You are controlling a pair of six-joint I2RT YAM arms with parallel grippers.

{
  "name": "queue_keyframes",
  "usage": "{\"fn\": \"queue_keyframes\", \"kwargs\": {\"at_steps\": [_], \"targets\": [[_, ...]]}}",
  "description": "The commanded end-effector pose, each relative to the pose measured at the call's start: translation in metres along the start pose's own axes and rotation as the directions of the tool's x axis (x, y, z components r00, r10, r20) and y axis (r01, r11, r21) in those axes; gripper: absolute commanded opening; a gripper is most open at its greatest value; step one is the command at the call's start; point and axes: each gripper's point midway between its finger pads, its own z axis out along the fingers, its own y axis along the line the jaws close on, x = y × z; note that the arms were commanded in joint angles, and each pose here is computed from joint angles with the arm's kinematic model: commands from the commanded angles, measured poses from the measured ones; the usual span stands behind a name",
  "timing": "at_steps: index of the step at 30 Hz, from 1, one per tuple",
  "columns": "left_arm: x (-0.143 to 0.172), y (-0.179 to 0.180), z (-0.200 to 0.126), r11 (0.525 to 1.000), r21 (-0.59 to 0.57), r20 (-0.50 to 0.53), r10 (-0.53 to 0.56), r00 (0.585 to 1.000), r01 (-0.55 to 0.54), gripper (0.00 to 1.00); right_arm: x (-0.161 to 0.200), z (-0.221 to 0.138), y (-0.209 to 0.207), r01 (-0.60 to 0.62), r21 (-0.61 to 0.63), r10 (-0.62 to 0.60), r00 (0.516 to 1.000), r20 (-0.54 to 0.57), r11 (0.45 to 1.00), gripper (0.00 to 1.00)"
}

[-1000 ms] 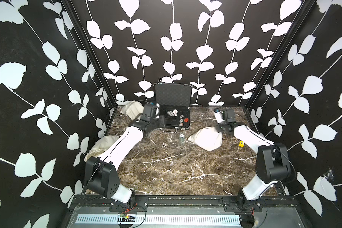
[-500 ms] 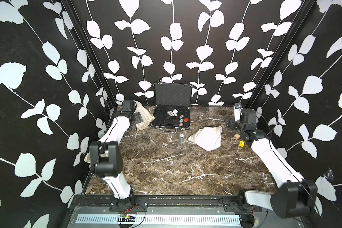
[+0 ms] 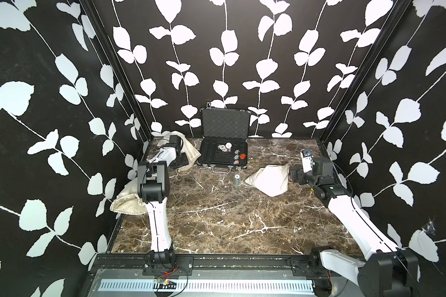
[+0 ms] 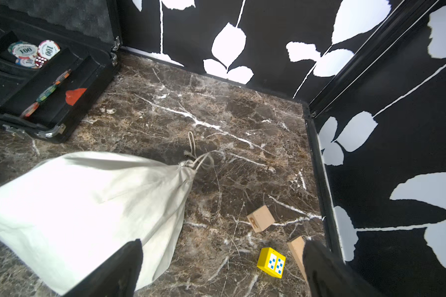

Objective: Close the soil bag
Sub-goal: Pick up the soil bag at the corner of the board.

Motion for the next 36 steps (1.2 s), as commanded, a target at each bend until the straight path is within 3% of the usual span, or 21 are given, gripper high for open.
{"fn": "queue_keyframes", "kwargs": {"at_steps": [1, 2, 3, 7, 11, 16, 21, 28, 36], "targets": [[0.008, -0.007, -0.007, 0.998, 0.056, -0.017, -0.009, 1.000, 0.010, 0.13, -0.008, -0.005, 0.000, -0.020, -0.005, 0.021, 0.999, 0.044, 1.000, 1.00], [0.008, -0.004, -0.014, 0.999, 0.046, -0.005, -0.005, 1.000, 0.006, 0.02, -0.008, -0.006, 0.001, -0.021, -0.009, 0.022, 0.999, 0.044, 1.000, 1.00], [0.011, 0.000, -0.018, 1.000, 0.030, 0.000, -0.005, 1.000, 0.005, 0.00, -0.009, -0.007, 0.002, -0.024, -0.014, 0.024, 0.999, 0.046, 1.000, 1.00], [0.005, 0.004, -0.067, 1.000, 0.021, 0.084, 0.008, 0.996, -0.010, 0.00, -0.015, -0.016, 0.009, -0.033, -0.053, 0.037, 0.997, 0.074, 0.998, 0.99], [-0.009, -0.002, -0.142, 0.995, 0.032, 0.221, 0.086, 0.971, -0.095, 0.00, -0.024, -0.025, 0.029, 0.001, -0.127, 0.013, 0.994, 0.109, 0.992, 1.00], [-0.017, -0.013, -0.240, 0.978, 0.016, 0.365, 0.188, 0.912, -0.209, 0.00, -0.027, -0.035, 0.047, 0.042, -0.155, -0.021, 0.990, 0.140, 0.987, 1.00], [-0.002, -0.045, -0.314, 0.929, 0.005, 0.463, 0.326, 0.824, -0.370, 0.00, -0.032, -0.051, 0.060, 0.083, -0.181, -0.049, 0.982, 0.182, 0.980, 1.00], [0.067, -0.107, -0.373, 0.805, 0.156, 0.492, 0.439, 0.752, -0.572, 0.00, -0.030, -0.074, 0.077, 0.151, -0.235, -0.094, 0.967, 0.237, 0.960, 1.00], [0.175, -0.205, -0.382, 0.528, 0.363, 0.464, 0.612, 0.640, -0.768, 0.00, -0.025, -0.092, 0.098, 0.196, -0.322, -0.096, 0.949, 0.300, 0.926, 0.99]]}}
